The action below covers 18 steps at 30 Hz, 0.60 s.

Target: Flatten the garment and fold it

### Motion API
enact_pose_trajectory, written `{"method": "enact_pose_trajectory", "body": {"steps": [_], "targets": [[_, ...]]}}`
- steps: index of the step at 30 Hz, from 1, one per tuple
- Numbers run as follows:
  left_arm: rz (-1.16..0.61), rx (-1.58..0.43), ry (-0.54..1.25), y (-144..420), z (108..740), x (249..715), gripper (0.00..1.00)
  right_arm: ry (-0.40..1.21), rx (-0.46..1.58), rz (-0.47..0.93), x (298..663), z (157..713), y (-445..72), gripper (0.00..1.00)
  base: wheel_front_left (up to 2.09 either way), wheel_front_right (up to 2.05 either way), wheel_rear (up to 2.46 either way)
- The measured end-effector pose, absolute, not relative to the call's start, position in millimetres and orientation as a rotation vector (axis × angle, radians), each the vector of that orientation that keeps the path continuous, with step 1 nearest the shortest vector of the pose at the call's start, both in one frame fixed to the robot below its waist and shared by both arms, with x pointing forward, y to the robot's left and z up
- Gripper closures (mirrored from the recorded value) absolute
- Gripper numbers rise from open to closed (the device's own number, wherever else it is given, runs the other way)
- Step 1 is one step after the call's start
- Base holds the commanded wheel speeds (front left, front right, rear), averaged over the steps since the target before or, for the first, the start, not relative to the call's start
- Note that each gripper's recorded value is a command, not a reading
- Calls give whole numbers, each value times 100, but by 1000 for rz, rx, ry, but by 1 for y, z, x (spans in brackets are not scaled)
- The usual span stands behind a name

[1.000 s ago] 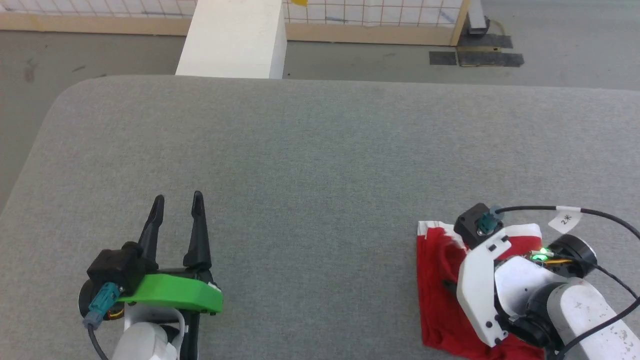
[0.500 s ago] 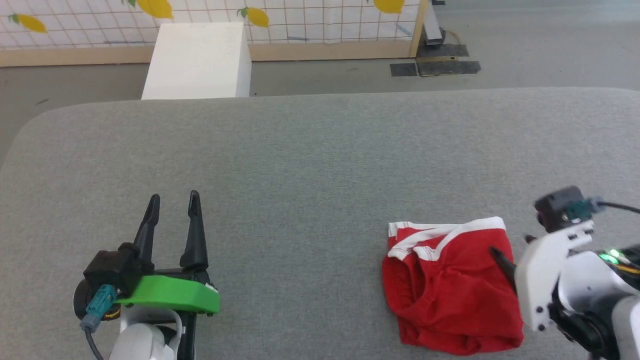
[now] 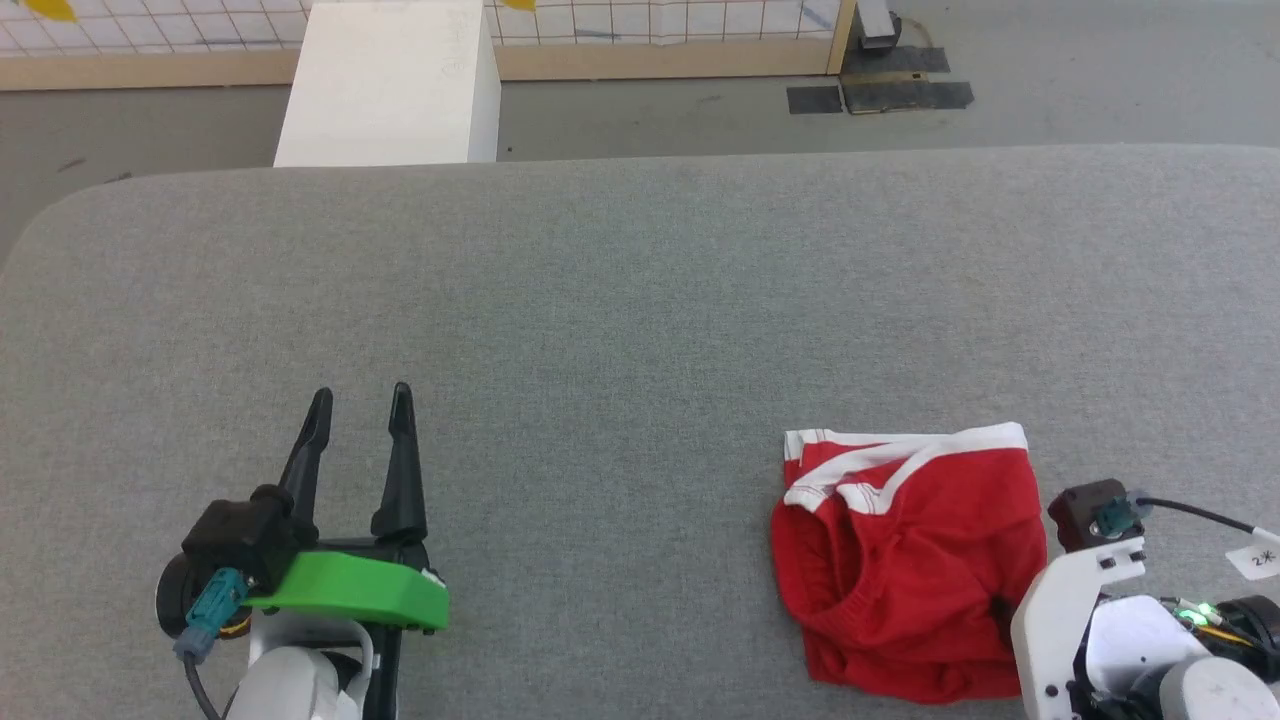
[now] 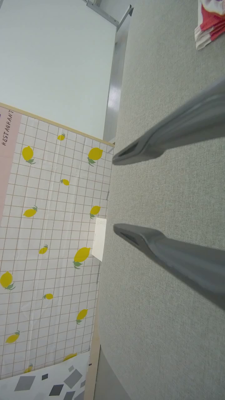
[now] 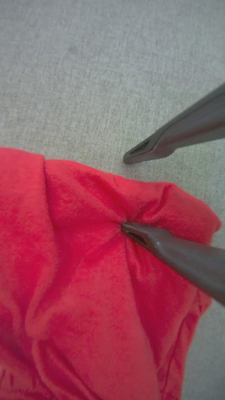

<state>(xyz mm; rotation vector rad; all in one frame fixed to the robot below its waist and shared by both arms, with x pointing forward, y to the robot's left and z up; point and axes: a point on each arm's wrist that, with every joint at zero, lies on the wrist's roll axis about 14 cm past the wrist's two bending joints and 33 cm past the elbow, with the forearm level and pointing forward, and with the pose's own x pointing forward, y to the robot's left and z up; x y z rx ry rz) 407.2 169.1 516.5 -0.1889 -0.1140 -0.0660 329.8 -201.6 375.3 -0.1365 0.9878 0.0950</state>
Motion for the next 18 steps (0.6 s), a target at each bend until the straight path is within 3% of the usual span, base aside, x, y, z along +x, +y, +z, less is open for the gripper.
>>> {"method": "enact_pose_trajectory", "body": {"steps": [4,5,6,7,18], "targets": [[-55,-186,-100,173,512,407,0,985,-132,108,338,369,-198,0,0,0,0],[-53,-185,-97,174,510,407,0,990,-132,111,340,367,-197,6,0,0,0],[-52,-185,-94,174,509,407,0,994,-139,117,341,366,-196,65,0,0,0],[-51,-185,-92,174,509,407,0,992,-134,122,343,366,-195,98,0,0,0],[-77,-169,-120,162,517,424,0,955,-211,251,355,383,-184,100,0,0,0]]}}
